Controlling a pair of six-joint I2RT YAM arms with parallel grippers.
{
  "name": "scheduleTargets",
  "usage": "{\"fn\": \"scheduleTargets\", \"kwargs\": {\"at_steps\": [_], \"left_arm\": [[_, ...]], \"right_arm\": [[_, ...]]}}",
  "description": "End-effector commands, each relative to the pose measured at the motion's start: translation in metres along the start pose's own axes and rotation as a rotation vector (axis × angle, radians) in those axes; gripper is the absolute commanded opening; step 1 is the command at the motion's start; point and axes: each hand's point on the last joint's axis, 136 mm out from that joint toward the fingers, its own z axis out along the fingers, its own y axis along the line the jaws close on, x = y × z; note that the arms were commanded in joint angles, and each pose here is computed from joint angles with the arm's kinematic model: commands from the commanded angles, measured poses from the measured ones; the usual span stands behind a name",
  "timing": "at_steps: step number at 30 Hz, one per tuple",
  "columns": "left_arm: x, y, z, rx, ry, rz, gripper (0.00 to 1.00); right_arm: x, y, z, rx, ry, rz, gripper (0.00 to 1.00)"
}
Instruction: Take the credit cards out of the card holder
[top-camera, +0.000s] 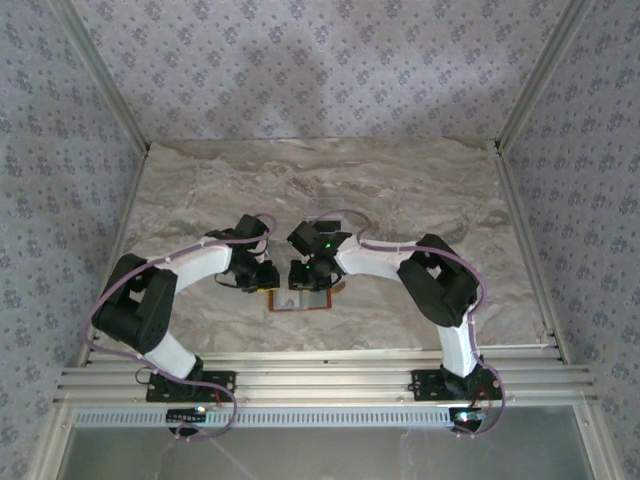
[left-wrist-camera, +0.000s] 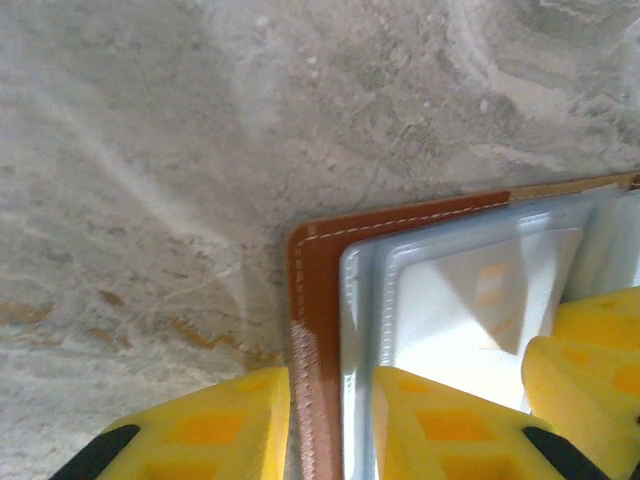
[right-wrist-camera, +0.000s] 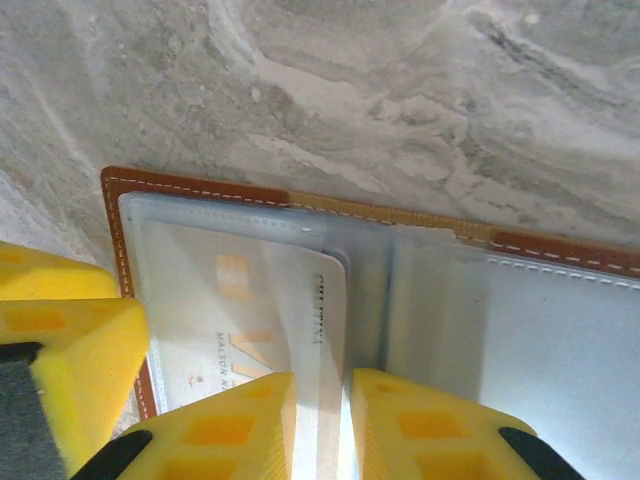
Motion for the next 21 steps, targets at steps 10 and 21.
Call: {"fn": "scheduleTargets", "kwargs": {"at_steps": [10,21], "left_arm": [[0.004,-0.014,-0.007,0.060,0.015,0.005,0.23],[0.004,-0.019,-0.005,0.080,0.016,0.002,0.22]], "right_arm": [[0.001,0.001,-0.027,0.036,-0.030,-0.019,0.24],[0.008,0.006,-0.013,0.000,0.015,-0.016,0.24]]}}
